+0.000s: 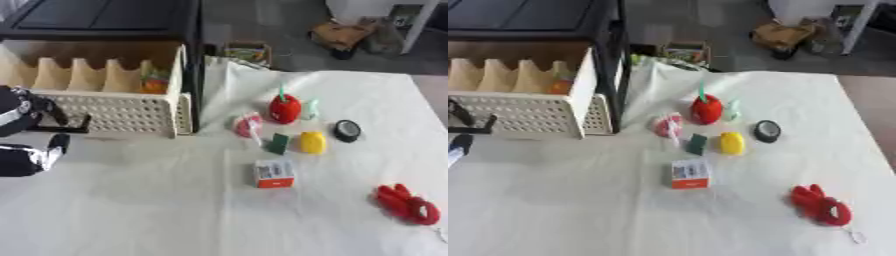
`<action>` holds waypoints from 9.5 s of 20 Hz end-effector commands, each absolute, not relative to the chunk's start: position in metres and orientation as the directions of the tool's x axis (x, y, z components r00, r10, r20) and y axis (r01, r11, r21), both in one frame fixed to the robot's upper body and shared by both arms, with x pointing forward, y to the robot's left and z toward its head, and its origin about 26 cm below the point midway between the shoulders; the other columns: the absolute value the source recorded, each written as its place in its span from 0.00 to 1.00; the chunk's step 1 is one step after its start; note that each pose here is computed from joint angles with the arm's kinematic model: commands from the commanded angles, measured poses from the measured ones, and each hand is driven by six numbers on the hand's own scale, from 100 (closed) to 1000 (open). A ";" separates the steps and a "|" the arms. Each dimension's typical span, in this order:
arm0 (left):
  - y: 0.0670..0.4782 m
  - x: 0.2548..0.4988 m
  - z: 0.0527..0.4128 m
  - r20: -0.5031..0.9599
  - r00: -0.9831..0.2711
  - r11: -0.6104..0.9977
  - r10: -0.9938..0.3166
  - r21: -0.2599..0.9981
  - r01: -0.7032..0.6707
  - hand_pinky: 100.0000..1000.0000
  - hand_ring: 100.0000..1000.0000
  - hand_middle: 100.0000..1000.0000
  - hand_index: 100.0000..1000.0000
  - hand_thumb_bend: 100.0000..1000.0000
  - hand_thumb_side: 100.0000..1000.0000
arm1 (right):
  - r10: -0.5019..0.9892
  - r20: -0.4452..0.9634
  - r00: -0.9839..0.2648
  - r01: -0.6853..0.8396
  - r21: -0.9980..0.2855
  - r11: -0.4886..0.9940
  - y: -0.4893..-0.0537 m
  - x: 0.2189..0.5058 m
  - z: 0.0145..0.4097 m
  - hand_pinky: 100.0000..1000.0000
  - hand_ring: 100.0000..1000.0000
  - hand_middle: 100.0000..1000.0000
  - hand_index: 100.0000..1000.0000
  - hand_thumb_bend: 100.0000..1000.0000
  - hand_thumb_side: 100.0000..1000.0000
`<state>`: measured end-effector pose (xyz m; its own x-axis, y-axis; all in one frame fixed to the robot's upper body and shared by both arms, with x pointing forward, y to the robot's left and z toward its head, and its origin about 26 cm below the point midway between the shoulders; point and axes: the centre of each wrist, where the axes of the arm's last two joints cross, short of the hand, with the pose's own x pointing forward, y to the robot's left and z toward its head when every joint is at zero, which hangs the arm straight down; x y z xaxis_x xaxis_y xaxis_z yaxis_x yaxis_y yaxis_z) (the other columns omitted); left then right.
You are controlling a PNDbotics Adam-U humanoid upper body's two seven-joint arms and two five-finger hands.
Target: Pick up objects from table and place into drawer.
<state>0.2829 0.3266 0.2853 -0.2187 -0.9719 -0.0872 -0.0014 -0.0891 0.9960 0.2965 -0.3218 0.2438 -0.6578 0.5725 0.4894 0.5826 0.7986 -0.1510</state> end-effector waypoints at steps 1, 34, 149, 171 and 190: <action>0.328 0.280 0.297 -0.135 -0.214 -0.127 -0.968 0.991 -0.050 0.00 0.00 0.00 0.81 0.01 0.34 | 0.584 0.464 -0.667 0.590 -0.150 0.793 -0.323 0.293 0.251 0.81 0.58 0.59 0.79 0.00 0.82; 0.336 0.274 0.346 0.028 -0.377 0.173 -0.926 0.917 -0.359 0.00 0.00 0.00 0.62 0.00 0.33 | 0.608 0.464 -0.644 0.621 -0.146 0.770 -0.329 0.291 0.251 0.81 0.58 0.59 0.79 0.00 0.82; 0.287 0.299 0.304 0.511 -0.704 0.861 -0.493 0.401 -0.312 0.13 0.00 0.02 0.68 0.00 0.24 | 0.937 0.079 -0.340 -0.213 -0.977 0.005 -0.240 0.438 0.259 0.85 0.79 0.58 0.78 0.44 0.50; 0.284 0.299 0.307 0.517 -0.721 0.878 -0.461 0.380 -0.289 0.13 0.00 0.01 0.68 0.00 0.25 | 0.961 0.080 -0.265 -0.261 -0.965 0.008 -0.253 0.454 0.242 0.84 0.79 0.59 0.76 0.41 0.45; 0.285 0.300 0.306 0.534 -0.715 0.884 -0.452 0.372 -0.282 0.13 0.00 0.01 0.68 0.00 0.26 | 0.962 0.059 -0.268 -0.274 -0.962 -0.017 -0.268 0.449 0.240 0.84 0.80 0.60 0.75 0.42 0.44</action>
<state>0.3025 0.2826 0.2978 -0.7044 -0.4470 0.5513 -0.2698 0.8871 0.3745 0.4520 -0.2561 0.2253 -0.2813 0.9562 0.0812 -0.3003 -0.0074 -0.9538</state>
